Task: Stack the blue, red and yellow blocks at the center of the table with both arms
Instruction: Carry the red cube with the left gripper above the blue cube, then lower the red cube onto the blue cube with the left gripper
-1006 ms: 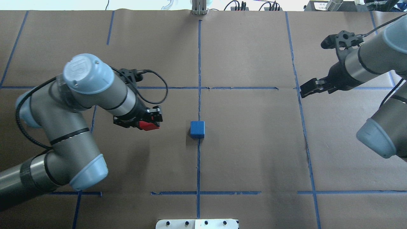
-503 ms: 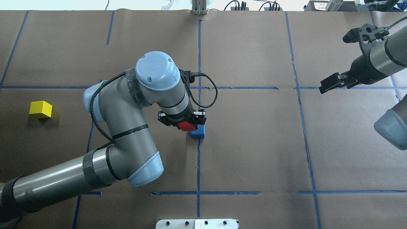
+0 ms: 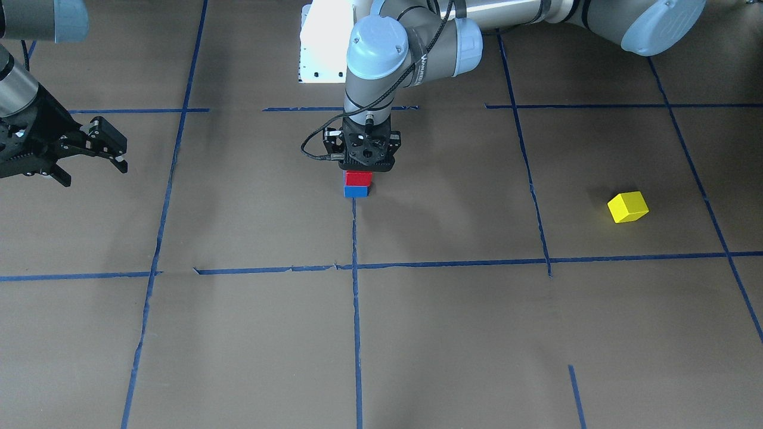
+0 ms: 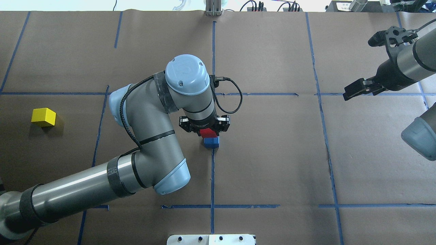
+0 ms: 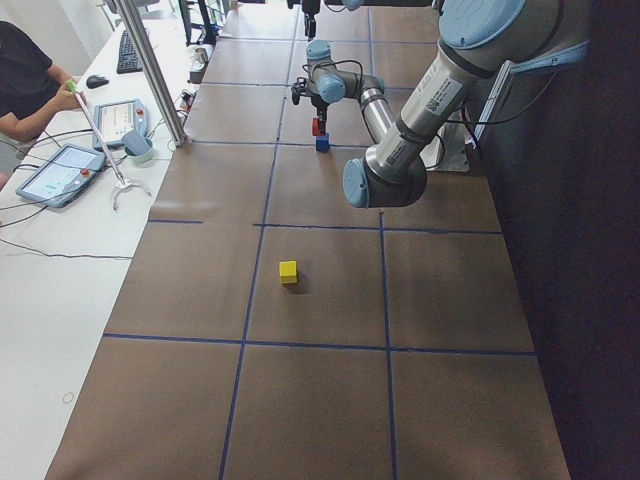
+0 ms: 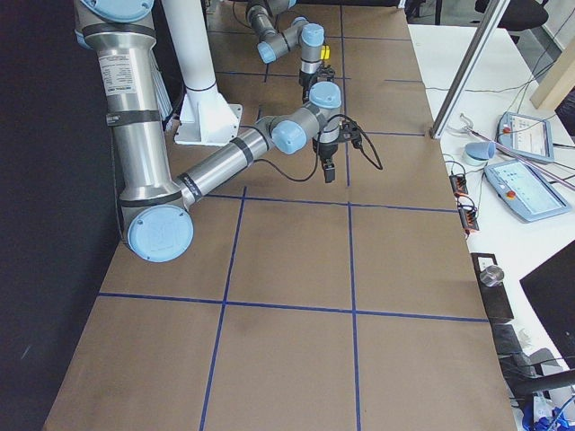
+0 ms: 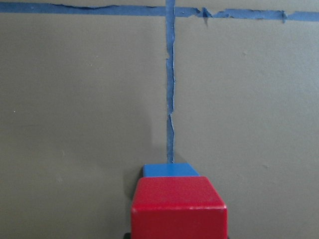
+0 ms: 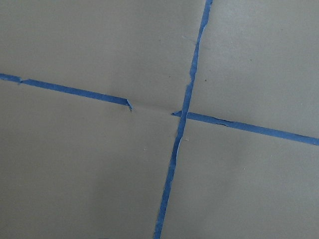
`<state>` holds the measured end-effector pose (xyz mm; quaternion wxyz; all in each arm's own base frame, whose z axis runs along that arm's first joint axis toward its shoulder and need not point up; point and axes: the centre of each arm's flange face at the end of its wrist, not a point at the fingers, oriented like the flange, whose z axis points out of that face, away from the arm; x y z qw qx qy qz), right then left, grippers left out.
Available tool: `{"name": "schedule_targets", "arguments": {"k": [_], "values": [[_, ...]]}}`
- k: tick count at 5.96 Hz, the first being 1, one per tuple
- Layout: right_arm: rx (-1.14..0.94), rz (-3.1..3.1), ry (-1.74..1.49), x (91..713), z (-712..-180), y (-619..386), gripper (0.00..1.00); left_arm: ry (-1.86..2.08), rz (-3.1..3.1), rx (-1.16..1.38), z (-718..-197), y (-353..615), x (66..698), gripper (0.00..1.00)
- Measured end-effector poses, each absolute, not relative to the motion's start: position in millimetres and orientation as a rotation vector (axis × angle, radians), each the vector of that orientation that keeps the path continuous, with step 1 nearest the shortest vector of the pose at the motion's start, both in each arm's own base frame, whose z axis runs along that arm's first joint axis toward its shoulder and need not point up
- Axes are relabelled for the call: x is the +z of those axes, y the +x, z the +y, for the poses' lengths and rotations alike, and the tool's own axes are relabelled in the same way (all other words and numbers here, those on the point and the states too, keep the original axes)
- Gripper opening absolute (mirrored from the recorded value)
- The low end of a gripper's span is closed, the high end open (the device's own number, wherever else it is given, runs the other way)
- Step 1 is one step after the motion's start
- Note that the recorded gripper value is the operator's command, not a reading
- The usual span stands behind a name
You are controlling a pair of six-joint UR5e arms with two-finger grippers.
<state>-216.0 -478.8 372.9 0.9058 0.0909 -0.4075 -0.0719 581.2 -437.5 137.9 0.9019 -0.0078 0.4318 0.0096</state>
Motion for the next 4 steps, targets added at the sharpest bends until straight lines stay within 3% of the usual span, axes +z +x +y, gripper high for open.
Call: {"name": "schedule_targets", "arguments": {"k": [4], "values": [[-0.145, -0.840, 0.184, 374.7, -479.9, -217.2, 1.00, 0.002, 0.858, 0.028, -416.8, 601.1, 140.8, 0.00]]}}
